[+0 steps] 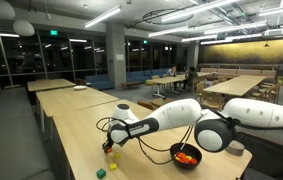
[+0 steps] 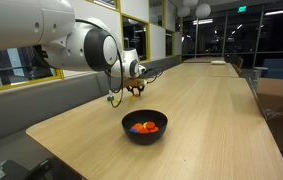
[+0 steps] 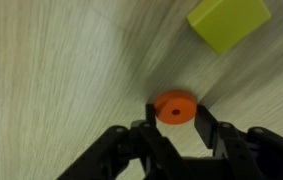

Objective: Pick up the orange objects from the table and put them in the bowl

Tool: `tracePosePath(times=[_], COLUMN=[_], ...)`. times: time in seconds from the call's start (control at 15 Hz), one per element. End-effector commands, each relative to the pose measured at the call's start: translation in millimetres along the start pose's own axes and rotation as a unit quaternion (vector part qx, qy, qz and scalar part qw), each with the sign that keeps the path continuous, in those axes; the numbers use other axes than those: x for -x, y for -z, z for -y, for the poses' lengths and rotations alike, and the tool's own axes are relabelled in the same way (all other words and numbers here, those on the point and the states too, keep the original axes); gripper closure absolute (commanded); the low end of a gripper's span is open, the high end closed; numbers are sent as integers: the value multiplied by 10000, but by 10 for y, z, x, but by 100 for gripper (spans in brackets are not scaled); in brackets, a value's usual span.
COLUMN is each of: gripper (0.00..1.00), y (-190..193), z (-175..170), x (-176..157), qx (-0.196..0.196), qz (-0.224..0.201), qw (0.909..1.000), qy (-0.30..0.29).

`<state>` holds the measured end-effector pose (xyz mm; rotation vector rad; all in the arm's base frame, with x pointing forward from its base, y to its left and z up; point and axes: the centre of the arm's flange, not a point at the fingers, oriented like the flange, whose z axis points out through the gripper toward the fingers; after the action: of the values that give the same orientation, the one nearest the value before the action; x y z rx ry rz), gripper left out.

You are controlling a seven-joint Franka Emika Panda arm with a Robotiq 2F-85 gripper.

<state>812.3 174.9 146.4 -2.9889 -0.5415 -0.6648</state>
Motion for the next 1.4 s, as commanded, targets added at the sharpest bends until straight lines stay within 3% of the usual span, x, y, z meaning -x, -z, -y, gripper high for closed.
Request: tracePosePath(times=[0.0,0.33,0.87,1.07,1.33], gripper=[82,77,79,77,77], y=[-174,-97,689,1049,1467], z=[-64,-74,-310,-502,-813], x=[-277,-293,-410,-336,-96], qx=[-30,11,501,960,1412], qz=[-129,-61,116,612,1418], qw=[9999,10000,9985,9921,9733], qy=[76,28,-200,-532,-1122])
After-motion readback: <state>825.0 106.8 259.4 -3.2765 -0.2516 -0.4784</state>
